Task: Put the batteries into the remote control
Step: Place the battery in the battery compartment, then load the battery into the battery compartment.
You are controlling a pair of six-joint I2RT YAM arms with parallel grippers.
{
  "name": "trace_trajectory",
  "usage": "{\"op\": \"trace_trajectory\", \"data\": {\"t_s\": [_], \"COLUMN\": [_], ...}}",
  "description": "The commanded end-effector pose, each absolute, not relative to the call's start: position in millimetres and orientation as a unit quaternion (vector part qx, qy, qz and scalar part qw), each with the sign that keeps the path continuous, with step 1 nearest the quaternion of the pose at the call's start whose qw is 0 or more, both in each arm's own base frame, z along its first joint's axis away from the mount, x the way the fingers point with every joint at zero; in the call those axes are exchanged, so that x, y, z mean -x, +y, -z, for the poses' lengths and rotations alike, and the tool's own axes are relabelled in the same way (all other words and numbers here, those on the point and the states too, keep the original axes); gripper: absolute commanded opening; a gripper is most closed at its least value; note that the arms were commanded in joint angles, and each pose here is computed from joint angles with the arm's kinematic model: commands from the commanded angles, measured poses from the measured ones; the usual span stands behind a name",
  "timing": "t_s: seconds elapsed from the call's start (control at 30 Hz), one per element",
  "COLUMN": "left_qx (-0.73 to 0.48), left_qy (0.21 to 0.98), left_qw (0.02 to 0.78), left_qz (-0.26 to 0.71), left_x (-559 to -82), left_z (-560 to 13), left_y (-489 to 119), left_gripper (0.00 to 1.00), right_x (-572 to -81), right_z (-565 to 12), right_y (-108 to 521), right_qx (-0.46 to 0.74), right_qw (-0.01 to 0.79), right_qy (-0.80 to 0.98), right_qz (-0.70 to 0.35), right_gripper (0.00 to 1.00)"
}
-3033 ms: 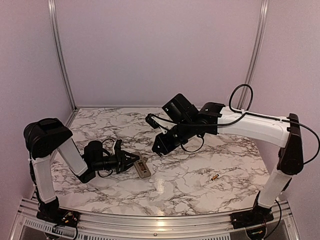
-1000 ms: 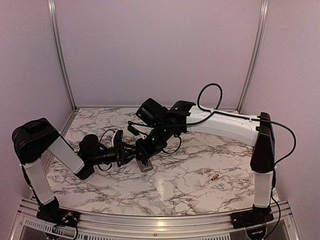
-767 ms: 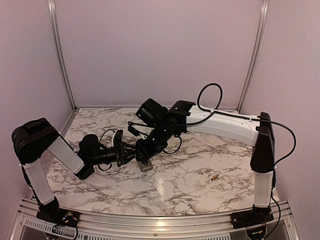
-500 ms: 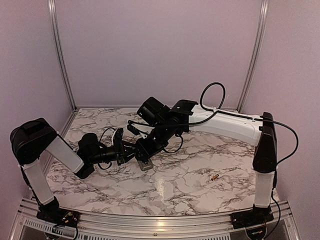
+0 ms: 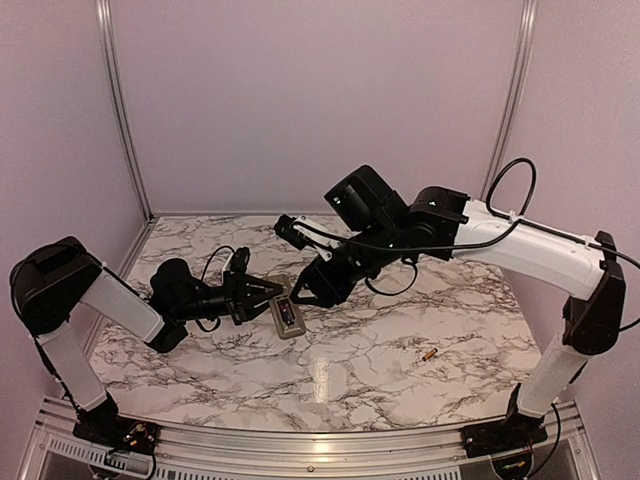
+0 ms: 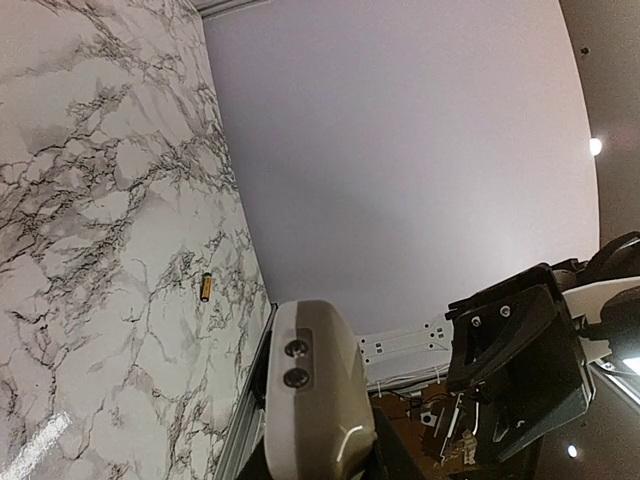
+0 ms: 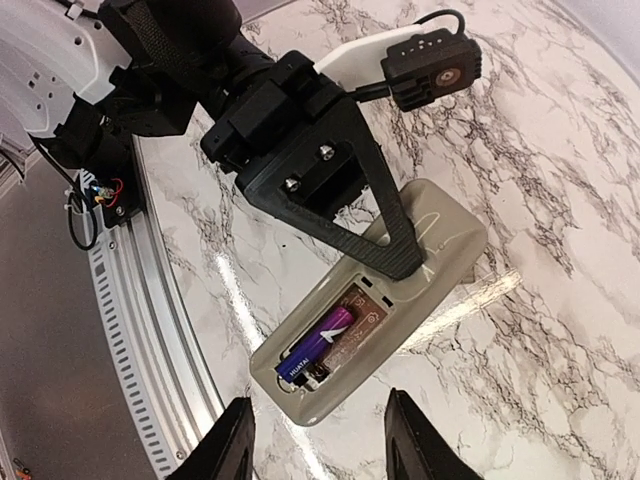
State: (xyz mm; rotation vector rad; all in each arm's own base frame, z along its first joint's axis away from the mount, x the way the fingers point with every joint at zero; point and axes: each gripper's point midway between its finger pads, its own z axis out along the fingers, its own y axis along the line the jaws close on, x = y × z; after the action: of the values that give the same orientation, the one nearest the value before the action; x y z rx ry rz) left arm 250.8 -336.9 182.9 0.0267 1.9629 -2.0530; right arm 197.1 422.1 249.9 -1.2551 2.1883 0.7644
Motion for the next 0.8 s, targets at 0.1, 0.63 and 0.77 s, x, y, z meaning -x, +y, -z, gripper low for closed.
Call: {"op": "trace_trajectory", "data": {"t_s": [0.1, 0.63, 0.77], "left_qx": [-0.139, -0.158, -0.160], "left_qy": [0.523, 0.519, 0.519], "left_qw": [0.270, 0.263, 0.261], "left_qz": [0.797, 0.798, 0.798], "left_x": [-221.5, -212.8, -212.1], "left_z": [-285.6, -288.1, -288.3], "left_y": [-320.3, -324.1, -324.8], "left_gripper": [0.00, 0.00, 0.00], "right_x": [-182.6, -170.9, -169.6], "right_z": [-259.5, -235.7, -234.2], "right_y": [424.5, 435.6, 436.1], "right_qx": [0.531, 0.603, 0.609], "right_qw": [0.280, 0.277, 0.273], "right_qy": [0.744, 0.710, 0.708], "right_qz": [-0.294, -0.236, -0.233], "right_gripper": [0.41, 0.34, 0.34]}}
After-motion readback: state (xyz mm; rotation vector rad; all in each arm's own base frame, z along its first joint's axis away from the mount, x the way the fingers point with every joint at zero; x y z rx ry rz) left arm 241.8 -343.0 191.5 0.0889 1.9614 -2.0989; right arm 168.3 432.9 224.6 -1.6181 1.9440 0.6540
